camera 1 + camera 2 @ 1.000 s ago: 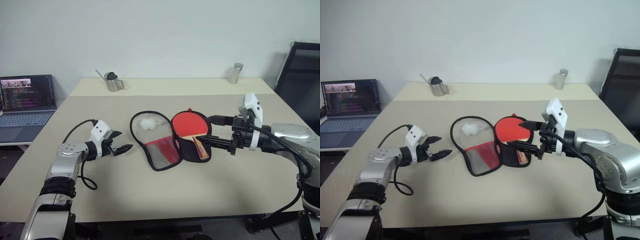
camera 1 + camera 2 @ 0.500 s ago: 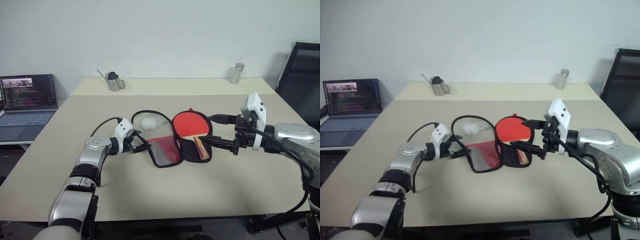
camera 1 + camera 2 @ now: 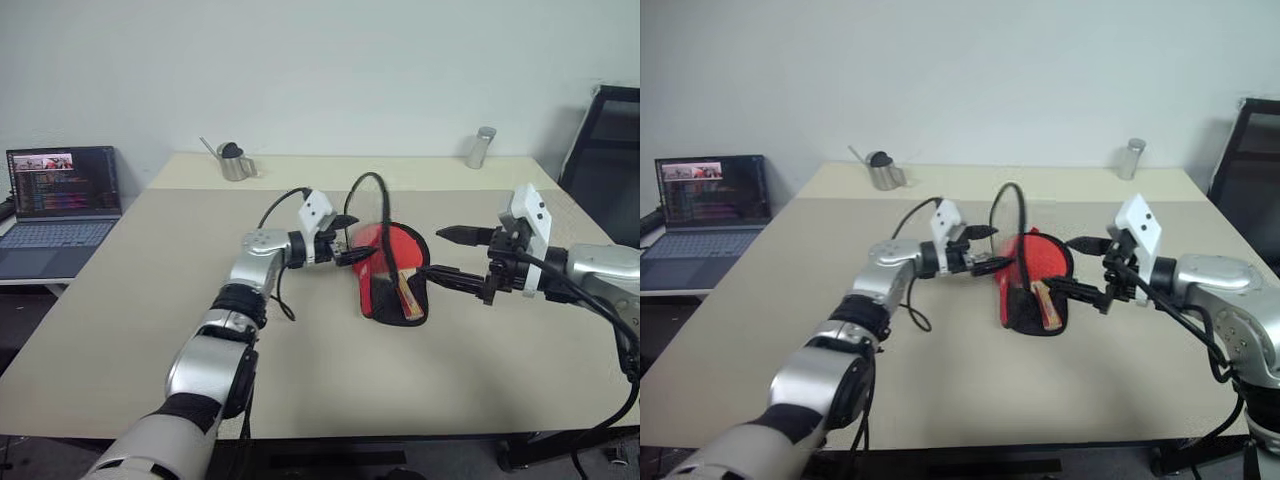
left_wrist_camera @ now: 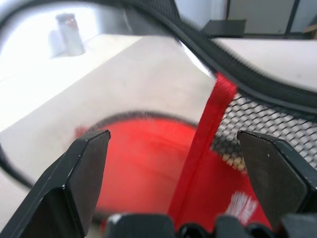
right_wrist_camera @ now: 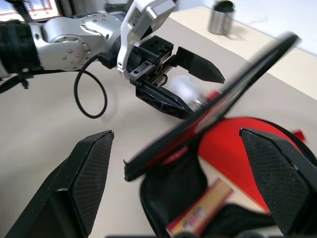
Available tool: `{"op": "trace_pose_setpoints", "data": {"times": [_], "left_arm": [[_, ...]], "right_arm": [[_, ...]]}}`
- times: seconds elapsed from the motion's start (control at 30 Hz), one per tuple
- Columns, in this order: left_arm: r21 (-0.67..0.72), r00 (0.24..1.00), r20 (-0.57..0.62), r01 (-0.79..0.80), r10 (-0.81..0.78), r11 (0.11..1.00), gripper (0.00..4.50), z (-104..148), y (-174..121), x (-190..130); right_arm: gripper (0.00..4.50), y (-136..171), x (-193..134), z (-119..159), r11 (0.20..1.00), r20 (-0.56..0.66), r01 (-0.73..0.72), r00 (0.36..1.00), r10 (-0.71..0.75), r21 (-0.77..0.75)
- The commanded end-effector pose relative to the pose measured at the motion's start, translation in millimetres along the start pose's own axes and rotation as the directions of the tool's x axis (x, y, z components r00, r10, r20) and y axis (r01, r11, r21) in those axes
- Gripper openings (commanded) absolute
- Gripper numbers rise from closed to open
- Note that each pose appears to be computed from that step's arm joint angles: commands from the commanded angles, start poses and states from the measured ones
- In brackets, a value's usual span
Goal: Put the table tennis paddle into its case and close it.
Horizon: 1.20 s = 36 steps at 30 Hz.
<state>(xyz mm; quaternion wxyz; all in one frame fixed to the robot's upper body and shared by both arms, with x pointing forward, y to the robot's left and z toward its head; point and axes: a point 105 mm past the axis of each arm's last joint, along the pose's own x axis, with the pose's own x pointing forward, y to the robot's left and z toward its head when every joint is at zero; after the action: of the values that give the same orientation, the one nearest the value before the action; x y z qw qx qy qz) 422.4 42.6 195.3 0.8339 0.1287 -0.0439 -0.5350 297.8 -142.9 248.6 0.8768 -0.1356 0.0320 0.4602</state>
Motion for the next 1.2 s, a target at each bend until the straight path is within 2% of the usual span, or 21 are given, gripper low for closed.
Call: {"op": "trace_pose_setpoints", "data": {"times": [0.03, 0.23, 0.37, 0.47, 0.57, 0.73, 0.97, 1.2], "left_arm": [[0.04, 1.0, 0.019, -0.014, 0.013, 0.999, 4.5, 10, 3, 5], [0.033, 0.999, 0.031, -0.027, 0.026, 0.999, 4.5, 9, 12, -13], [0.034, 0.999, 0.015, -0.036, 0.036, 0.999, 4.5, 5, 14, -15], [0.042, 0.998, 0.056, -0.001, -0.001, 0.999, 4.5, 15, 12, -18], [0.051, 0.996, 0.084, -0.002, -0.003, 0.999, 4.5, 22, 17, -34], [0.09, 0.995, 0.066, -0.078, 0.072, 0.993, 4.5, 24, 32, -72], [0.087, 0.989, 0.082, -0.129, 0.122, 0.988, 4.5, 35, 31, -108], [0.079, 0.982, 0.093, -0.174, 0.167, 0.982, 4.5, 43, 24, -117]], "right_arm": [[4.46, -10, -8, 6, 0.997, 0.007, 0.075, 0.997, -0.075, -0.015], [4.46, -20, -8, -14, 0.984, -0.036, 0.14, 0.99, -0.137, 0.114], [4.46, -26, -9, -29, 0.979, -0.095, 0.163, 0.984, -0.151, 0.125], [4.46, -30, -7, -37, 0.969, -0.119, 0.191, 0.978, -0.173, 0.156], [4.46, -33, -1, -47, 0.959, -0.131, 0.202, 0.975, -0.179, 0.199], [4.46, -57, 8, -68, 0.908, -0.161, 0.306, 0.95, -0.269, 0.287], [4.46, -73, 34, -83, 0.864, -0.191, 0.379, 0.924, -0.332, 0.332], [4.46, -73, 61, -104, 0.84, -0.238, 0.378, 0.922, -0.304, 0.391]]}}
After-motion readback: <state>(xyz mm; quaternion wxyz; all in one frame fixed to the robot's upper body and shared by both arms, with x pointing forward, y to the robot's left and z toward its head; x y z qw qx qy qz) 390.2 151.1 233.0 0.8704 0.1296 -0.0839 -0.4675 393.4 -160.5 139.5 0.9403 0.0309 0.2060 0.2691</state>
